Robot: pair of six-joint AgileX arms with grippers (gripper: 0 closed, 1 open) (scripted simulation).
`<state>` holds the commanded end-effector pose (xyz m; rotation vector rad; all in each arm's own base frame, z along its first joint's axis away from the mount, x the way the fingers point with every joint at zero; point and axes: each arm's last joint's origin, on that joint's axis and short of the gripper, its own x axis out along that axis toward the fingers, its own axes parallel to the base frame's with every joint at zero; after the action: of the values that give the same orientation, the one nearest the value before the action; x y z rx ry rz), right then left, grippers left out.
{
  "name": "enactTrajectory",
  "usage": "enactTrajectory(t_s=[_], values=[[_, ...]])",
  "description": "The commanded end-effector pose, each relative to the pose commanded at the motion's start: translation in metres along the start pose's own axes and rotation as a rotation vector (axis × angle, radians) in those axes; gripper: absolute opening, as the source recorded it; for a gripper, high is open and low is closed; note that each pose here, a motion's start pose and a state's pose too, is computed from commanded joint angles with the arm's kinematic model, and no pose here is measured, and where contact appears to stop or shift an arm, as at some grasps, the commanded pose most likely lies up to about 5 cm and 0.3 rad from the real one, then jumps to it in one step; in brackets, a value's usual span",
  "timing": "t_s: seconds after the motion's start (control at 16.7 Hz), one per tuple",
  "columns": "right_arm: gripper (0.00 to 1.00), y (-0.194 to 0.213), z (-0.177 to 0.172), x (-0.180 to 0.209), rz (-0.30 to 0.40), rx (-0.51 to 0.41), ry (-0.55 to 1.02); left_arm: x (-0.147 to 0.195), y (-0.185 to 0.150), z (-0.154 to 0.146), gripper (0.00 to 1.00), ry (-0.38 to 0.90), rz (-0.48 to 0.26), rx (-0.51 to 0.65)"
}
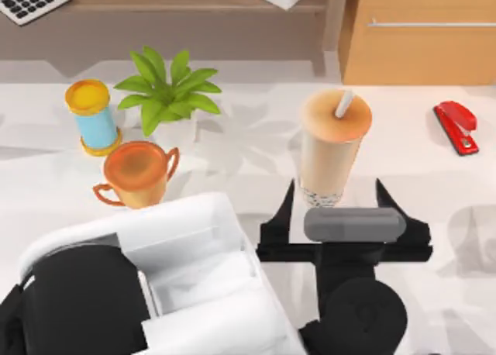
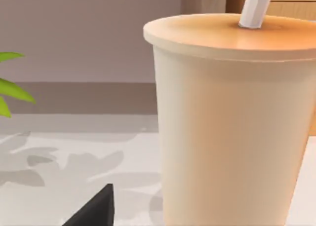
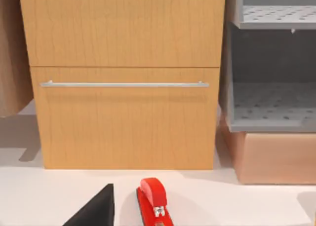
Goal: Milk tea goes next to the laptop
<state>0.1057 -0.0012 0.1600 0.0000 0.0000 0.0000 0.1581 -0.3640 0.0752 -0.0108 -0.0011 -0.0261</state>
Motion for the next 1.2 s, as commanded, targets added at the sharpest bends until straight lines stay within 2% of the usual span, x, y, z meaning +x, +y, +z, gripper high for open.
enactTrajectory(t_s=[0.42,0.9,1.14,1.2], values=[[1.00,0.000,0.000,0.000,0.000,0.000,0.000,0.006,0.001,0.000,1.00,0.000,0.001,0.001],[1.00,0.000,0.000,0.000,0.000,0.000,0.000,0.076,-0.001,0.001,1.00,-0.001,0.000,0.000],[1.00,0.000,0.000,0.000,0.000,0.000,0.000,0.080,0.000,0.000,1.00,0.000,0.000,0.000],[1.00,0.000,0.000,0.000,0.000,0.000,0.000,0.080,0.000,0.000,0.92,0.000,0.000,0.000]])
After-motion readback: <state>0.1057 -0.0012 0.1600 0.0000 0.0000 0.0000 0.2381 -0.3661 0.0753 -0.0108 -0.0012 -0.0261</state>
